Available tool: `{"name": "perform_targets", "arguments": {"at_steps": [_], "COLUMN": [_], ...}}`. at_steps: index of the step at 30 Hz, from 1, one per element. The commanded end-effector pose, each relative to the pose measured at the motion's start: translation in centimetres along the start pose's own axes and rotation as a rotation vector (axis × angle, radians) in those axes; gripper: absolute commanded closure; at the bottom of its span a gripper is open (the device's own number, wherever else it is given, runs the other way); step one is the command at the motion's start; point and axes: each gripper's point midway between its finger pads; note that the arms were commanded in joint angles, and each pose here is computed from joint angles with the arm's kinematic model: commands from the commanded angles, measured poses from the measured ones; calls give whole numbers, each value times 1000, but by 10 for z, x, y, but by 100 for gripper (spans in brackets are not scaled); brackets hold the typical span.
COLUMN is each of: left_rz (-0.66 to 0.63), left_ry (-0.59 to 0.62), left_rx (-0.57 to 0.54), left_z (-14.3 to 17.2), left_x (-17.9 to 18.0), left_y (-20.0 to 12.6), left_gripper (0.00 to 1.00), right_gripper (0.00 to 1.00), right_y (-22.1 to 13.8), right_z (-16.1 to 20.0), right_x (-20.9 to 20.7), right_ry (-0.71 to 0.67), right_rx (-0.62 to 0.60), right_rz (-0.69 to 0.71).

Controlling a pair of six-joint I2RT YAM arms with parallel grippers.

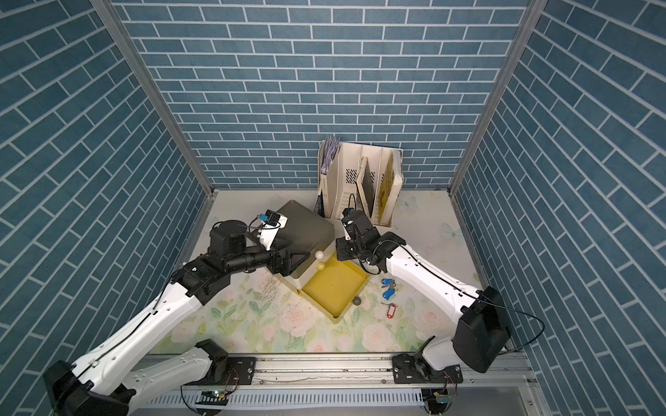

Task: Take the keys out of the drawer
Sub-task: Pick up the key from the drawer, then place the key at the center of the board.

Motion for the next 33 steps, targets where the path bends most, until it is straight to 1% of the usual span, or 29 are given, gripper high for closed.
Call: {"name": "perform_targets", "arguments": {"at_steps": [1,7,11,17,20,25,33], "left_rz": [41,38,34,46,54,67,98], "left_ry": [82,112,94,134,150,151,169], "left_rx": [-56,-109,-94,-107,-120,-120,-125], "left_z": [-14,-26,-33,-51,-58,-61,-60], "left_x": [-13,-16,-13,-16,-19,-21,-38], "left_y": [-4,-2,10,21,24,31,43], "left_gripper": [0,0,0,0,0,0,0], "right_gripper": [100,100,100,100,100,100,100], "right_y": [-26,-49,-64,-87,-98,-115,-145], "right_z": [-23,-42,-53,-69,-72,-73,-69], "right_x": [5,10,12,13,10,1,-20], "right_ry": [33,24,5,-12,-11,7,89], "right_rx": [-69,-126,-152,-195,-212,-239,-287], "right_rz": [-8,-17,-9,10,26,56,121]}}
Point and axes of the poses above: each gripper's point midway between its finger pads, its own y axis out along the fingers, its own x axis along the line the jaws close on, z = x × y, and after that the axes turned 1 degree about -y, right-handed
